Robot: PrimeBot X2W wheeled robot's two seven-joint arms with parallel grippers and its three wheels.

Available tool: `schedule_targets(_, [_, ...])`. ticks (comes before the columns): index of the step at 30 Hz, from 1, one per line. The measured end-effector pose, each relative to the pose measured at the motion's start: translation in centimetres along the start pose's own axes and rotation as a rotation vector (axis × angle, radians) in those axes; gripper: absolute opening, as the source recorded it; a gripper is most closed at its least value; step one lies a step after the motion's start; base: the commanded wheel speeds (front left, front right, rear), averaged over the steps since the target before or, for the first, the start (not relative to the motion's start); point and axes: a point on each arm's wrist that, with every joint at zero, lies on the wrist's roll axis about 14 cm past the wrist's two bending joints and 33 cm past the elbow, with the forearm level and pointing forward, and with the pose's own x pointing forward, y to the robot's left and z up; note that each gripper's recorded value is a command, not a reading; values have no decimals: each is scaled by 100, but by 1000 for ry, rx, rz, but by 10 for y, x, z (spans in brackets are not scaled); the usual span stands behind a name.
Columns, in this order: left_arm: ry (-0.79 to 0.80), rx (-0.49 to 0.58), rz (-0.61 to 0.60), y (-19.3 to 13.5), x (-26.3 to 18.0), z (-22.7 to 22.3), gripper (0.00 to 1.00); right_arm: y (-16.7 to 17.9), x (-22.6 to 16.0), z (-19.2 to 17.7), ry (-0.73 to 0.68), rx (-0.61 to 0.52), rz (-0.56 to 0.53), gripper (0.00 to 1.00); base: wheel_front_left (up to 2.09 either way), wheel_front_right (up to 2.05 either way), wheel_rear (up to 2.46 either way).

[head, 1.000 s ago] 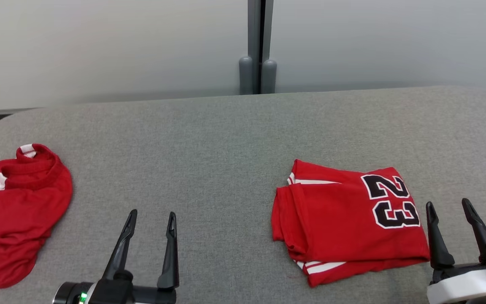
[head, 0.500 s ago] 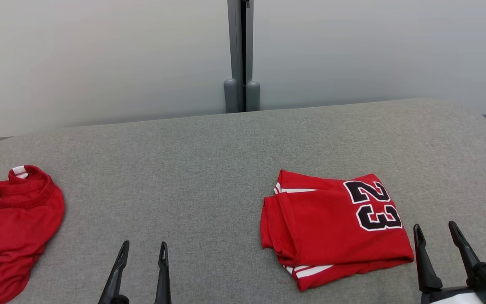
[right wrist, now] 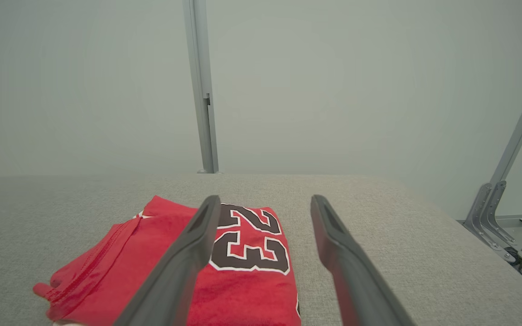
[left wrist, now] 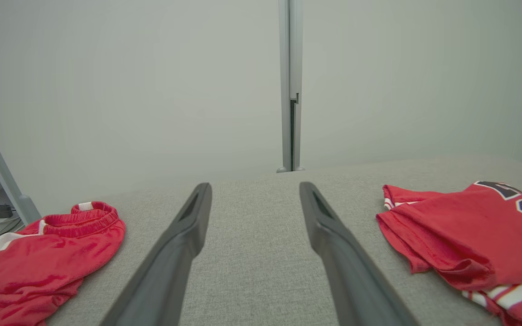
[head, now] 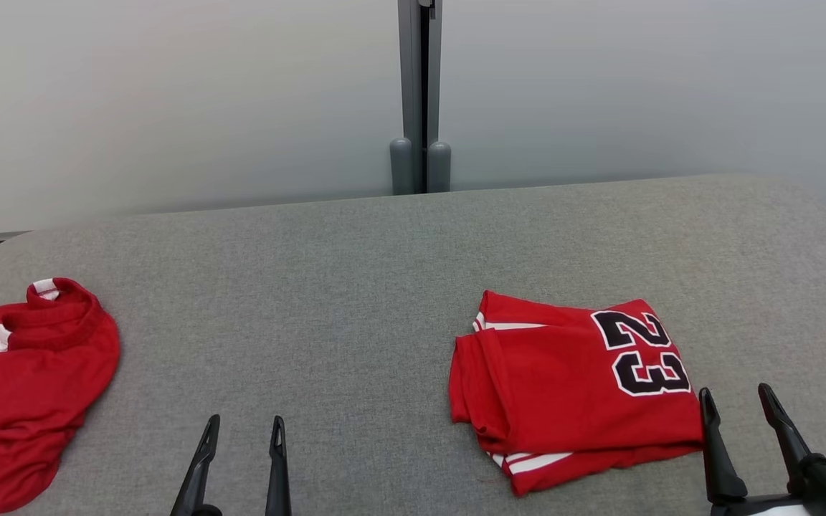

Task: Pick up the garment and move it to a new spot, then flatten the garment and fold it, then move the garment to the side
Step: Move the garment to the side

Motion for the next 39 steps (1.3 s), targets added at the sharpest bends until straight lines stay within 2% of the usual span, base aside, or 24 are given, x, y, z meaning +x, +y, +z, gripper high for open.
schedule_targets(5, [21, 4, -2, -1, 0, -6, 100, 10, 4, -13, 44, -8, 45, 100, 0, 0, 0])
schedule_targets(9, [39, 5, -4, -2, 2, -11, 100, 22, 8, -49, 160, 98, 78, 100, 0, 0, 0])
schedule_targets(13, [55, 2, -14, -5, 10, -17, 100, 3, 37, -57, 213, 96, 84, 100, 0, 0, 0])
schedule_targets(17, [71, 0, -18, -8, 18, -22, 100, -20, 54, -83, 391, 93, 72, 100, 0, 0, 0])
schedule_targets(20, [84, 1, -18, -8, 25, -27, 100, -34, 71, -88, 458, 83, 72, 100, 0, 0, 0])
schedule_targets(24, [109, 3, -30, -12, 34, -37, 100, -31, 81, -105, 569, 103, 109, 100, 0, 0, 0])
schedule_targets(25, [112, 4, -31, -12, 36, -38, 100, -30, 81, -110, 600, 108, 116, 92, 0, 0, 0])
schedule_targets(28, [120, 5, -31, -13, 42, -42, 100, -27, 83, -123, 668, 128, 134, 14, 0, 0, 0])
schedule_targets(29, [124, 6, -27, -12, 43, -44, 100, -25, 83, -126, 687, 133, 143, 0, 0, 0, 0])
schedule_targets(31, [127, 8, -27, -13, 47, -46, 100, -22, 86, -129, 696, 137, 157, 0, 0, 0, 0])
schedule_targets(34, [135, 8, -29, -14, 49, -49, 100, -32, 98, -120, 636, 121, 148, 0, 0, 0, 0])
schedule_targets(39, [138, 13, -67, -23, 61, -55, 100, -77, 126, -92, 502, 35, 76, 0, 0, 0, 0])
